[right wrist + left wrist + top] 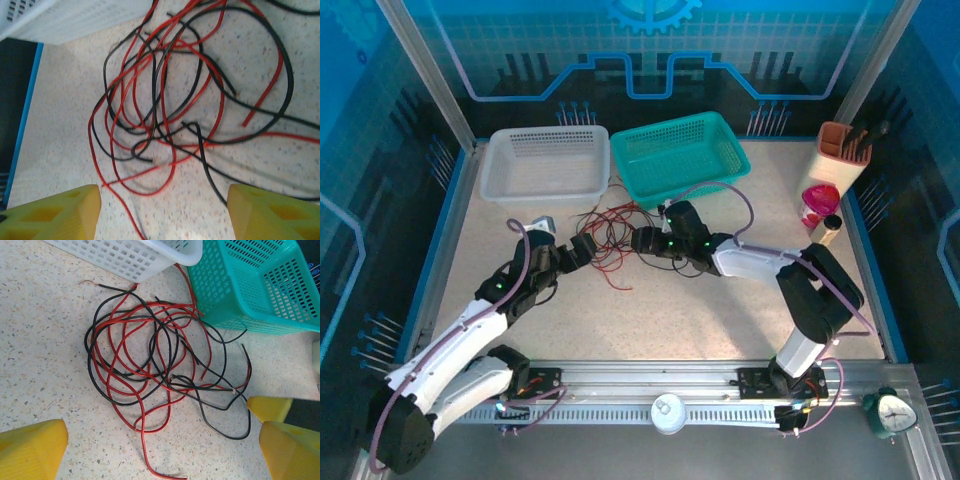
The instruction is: Untangle the cables
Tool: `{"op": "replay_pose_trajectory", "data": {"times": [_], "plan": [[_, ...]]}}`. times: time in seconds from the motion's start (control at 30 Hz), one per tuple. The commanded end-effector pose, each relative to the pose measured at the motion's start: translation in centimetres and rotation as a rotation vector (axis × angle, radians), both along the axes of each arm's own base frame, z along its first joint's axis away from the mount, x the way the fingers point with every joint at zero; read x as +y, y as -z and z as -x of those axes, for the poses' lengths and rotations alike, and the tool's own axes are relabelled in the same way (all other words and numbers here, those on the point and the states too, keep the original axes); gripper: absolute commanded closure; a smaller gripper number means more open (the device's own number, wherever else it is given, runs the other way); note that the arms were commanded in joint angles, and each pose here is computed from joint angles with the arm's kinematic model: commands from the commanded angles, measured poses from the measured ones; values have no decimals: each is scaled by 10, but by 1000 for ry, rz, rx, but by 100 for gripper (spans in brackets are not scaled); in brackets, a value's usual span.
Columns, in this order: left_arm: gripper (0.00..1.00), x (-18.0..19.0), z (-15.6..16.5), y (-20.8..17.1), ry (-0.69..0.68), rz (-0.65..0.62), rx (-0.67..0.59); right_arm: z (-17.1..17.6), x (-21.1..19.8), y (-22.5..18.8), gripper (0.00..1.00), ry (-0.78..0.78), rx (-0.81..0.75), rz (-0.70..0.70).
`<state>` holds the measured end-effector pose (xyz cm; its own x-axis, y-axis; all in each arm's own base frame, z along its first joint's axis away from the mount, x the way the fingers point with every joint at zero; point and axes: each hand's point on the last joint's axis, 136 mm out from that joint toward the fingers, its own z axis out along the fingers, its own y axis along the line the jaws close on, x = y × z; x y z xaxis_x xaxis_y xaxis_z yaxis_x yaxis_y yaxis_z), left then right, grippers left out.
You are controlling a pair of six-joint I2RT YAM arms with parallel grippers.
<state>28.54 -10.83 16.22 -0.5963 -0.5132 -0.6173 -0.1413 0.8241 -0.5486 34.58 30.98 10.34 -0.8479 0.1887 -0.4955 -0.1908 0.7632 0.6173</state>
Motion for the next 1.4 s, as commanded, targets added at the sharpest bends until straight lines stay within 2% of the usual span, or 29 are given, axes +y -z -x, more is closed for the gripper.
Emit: {"op": "replay_pose_trajectory", "data": {"times": [0.0, 0.17, 0.43, 0.6, 0.87, 1.17, 1.37], "plan": [[1, -1, -2, -15, -9, 12, -38, -18, 11, -8, 34, 55, -29, -40], [1, 0, -1, -16, -10, 16, -43, -25, 17, -3, 37, 63, -22, -51], [1, -2, -2, -20, -9, 23, -51, -30, 27, 7, 49, 55, 3, -74], [1, -2, -2, -20, -9, 22, -52, -31, 32, 6, 49, 49, -2, -108], [1, -2, -1, -19, -11, 20, -47, -28, 33, 9, 59, 38, 6, -117], [1, -1, 1, -18, -13, 24, -41, -23, 39, 17, 55, 26, 22, -113], [1, -1, 3, -21, -17, 30, -48, -20, 40, 23, 57, 22, 32, -112]]}}
